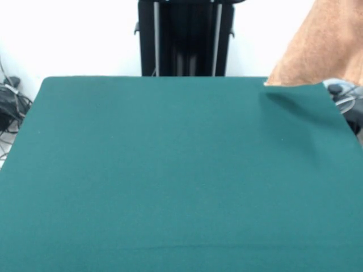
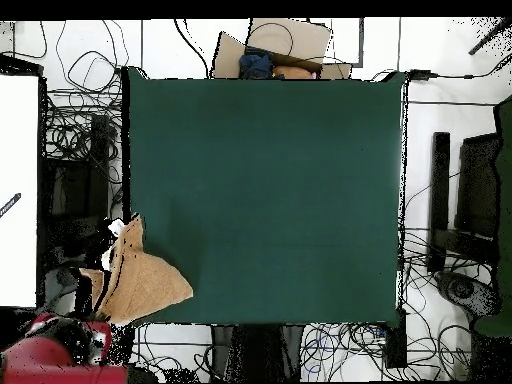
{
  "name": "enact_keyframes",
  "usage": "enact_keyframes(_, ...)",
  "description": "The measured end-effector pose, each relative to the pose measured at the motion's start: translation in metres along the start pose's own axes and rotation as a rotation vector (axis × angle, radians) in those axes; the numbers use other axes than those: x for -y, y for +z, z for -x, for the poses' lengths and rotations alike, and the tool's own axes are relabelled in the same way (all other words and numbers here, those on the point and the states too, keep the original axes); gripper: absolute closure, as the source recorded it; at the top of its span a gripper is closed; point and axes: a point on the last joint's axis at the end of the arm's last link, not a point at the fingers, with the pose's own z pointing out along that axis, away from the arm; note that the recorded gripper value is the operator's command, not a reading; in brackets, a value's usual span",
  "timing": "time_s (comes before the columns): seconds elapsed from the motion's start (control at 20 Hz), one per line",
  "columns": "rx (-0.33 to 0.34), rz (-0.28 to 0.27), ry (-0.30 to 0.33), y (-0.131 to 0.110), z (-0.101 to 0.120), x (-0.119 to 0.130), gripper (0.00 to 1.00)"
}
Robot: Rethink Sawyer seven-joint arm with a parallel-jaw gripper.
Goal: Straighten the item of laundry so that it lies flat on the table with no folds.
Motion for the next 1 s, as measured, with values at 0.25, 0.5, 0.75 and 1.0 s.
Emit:
enact_keyframes(0.25, -0.001, 0.032, 0.048, 0.009, 0.009, 0.009, 1.0)
enact_keyframes(0.5, -0.004, 0.073, 0.094, 0.022, 0.011, 0.013, 1.0)
enact_keyframes(0.75, -0.011, 0.117, 0.163, 0.042, 0.019, 0.023, 1.0)
enact_keyframes(1.0, -0.006, 0.155, 0.208, 0.057, 0.039, 0.037, 1.0)
